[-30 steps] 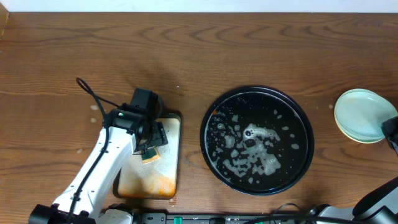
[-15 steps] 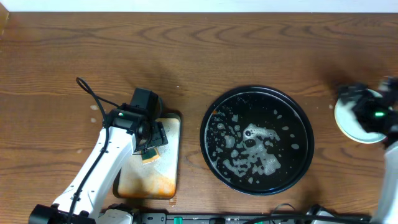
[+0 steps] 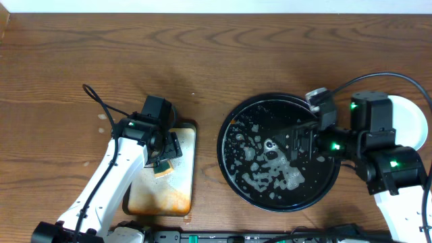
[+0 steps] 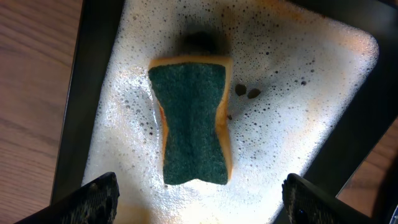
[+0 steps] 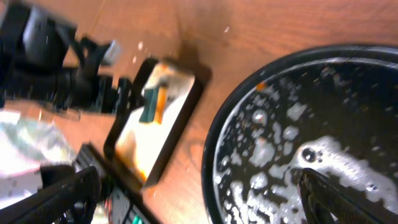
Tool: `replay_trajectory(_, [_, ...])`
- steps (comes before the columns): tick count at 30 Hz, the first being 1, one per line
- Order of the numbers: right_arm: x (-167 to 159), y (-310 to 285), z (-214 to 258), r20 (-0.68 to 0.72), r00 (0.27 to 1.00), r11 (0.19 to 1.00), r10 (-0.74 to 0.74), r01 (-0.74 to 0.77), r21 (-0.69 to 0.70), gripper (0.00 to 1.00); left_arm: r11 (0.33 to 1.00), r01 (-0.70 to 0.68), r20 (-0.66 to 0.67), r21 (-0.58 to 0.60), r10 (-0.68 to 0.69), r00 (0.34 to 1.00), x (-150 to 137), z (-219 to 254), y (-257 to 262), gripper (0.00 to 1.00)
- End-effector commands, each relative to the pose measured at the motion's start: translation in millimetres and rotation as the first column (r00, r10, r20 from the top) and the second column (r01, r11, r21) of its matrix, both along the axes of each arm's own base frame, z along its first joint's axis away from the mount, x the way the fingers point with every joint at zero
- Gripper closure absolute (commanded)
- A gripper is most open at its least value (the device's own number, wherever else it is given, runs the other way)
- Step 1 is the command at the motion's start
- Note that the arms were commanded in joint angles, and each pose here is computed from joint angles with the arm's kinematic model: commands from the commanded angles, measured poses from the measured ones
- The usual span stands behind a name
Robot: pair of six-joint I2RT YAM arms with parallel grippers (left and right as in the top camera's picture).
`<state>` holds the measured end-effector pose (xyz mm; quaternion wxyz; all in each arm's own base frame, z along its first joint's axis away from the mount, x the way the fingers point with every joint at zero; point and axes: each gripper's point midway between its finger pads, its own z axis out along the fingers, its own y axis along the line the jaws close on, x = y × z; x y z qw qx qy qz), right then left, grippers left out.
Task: Clean dirty plates on tray and stack at the side
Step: 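Release the plate and pull the right gripper back toward the tray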
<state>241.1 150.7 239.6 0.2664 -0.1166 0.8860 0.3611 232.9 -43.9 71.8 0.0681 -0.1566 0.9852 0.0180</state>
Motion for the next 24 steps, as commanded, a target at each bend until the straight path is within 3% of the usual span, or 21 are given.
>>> replay_trajectory(1, [-1.7,0.4,3.0,0.080,0.995,0.997,0.057,-0.052,-0.061,0.01,1.000,0.004,0.007,0.004,-0.004,1.000,-0.9,1.8,2.3,0.15])
replay_trajectory(6, [-6.9,-4.3,18.2,0.288,0.941,0.975,0.178,-0.129,-0.179,0.01,1.000,0.004,0.007,0.004,-0.004,1.000,-0.9,1.8,2.3,0.15])
replay_trajectory(9, [-1.1,-23.3,35.3,0.440,0.888,0.963,0.133,-0.010,-0.270,0.01,1.000,0.004,0.007,0.004,-0.004,1.000,-0.9,1.8,2.3,0.15])
replay_trajectory(13, [0.8,-43.5,53.2,0.634,0.772,0.950,0.050,0.158,-0.269,0.01,1.000,0.004,0.007,0.004,-0.004,1.000,-0.9,1.8,2.3,0.15])
replay_trajectory(24, [-34.0,-77.0,-7.8,0.788,0.614,0.927,-0.055,0.324,-0.188,0.01,1.000,0.004,0.008,0.004,-0.004,1.000,-0.8,1.8,2.3,0.15])
